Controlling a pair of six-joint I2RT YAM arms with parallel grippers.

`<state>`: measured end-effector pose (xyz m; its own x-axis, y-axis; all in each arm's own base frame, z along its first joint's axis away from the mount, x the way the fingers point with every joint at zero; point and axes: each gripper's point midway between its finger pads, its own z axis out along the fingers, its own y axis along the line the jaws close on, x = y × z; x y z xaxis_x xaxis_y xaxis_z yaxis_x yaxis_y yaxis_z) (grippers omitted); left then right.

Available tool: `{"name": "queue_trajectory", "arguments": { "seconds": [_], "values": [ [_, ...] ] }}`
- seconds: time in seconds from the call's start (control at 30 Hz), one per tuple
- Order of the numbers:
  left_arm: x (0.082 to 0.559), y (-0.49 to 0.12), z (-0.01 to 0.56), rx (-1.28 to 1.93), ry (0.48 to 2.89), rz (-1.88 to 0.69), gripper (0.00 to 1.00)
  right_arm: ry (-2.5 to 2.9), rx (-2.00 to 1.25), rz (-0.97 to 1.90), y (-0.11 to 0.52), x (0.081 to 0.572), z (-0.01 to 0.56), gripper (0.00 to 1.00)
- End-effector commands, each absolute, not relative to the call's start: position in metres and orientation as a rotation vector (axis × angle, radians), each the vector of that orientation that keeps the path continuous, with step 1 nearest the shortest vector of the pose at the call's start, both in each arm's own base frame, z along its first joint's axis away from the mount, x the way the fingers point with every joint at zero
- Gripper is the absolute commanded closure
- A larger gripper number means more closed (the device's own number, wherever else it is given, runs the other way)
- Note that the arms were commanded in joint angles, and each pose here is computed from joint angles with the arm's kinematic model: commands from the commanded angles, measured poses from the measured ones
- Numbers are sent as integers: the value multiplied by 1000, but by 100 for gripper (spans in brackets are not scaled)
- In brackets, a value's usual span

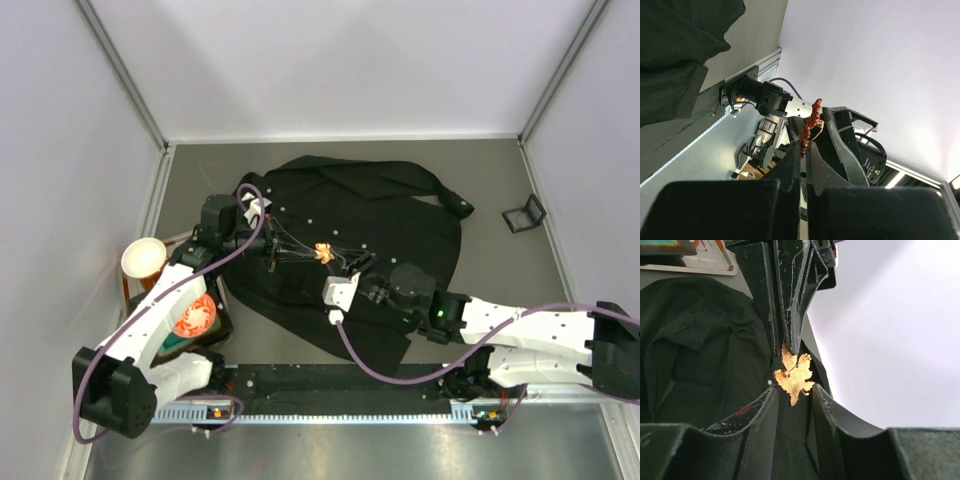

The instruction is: Remove the brooch from the garment

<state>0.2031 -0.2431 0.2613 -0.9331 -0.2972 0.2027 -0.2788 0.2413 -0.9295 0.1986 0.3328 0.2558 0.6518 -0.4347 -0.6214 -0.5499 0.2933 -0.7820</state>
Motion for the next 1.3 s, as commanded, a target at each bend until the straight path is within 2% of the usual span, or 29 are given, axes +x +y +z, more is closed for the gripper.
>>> {"name": "queue_trajectory", "arguments": {
  "seconds": [0.0,0.33,0.47,0.6,0.73,0.77,0.87,0.93,0.97,1.0,1.03,1.1,1.13,1.27],
  "values": [
    [205,-245,276,-538,2416,-1890,100,870,-1261,67,338,200,291,67],
    [205,-246,278,-614,2419,-1932,100,834,-1270,-19,346,203,286,76],
    [206,-246,280,-627,2410,-1932,100,821,-1232,-56,344,205,291,85],
    [207,-246,281,-629,2398,-1931,100,825,-1193,-61,340,206,295,100],
    [210,-244,281,-573,2355,-1938,100,851,-1149,-50,336,207,296,100],
    [210,-243,279,-559,2342,-1933,84,858,-1147,-44,336,207,294,100],
    [215,-240,277,-502,2273,-1889,65,914,-1138,-24,333,209,286,100],
    [221,-237,276,-467,2232,-1856,44,958,-1138,-7,331,209,277,100],
    [223,-235,275,-456,2225,-1844,37,979,-1129,-2,329,211,274,100],
    [225,-233,274,-433,2216,-1828,31,1020,-1094,14,323,213,272,100],
    [230,-228,273,-432,2203,-1812,30,1054,-1088,21,320,215,267,100],
    [235,-225,274,-361,2181,-1770,17,1175,-992,83,305,229,260,100],
    [239,-221,273,-349,2181,-1738,2,1224,-993,115,297,230,253,100],
    [256,-211,269,-293,2225,-1518,2,1463,-726,263,245,267,233,100]
  ]
}}
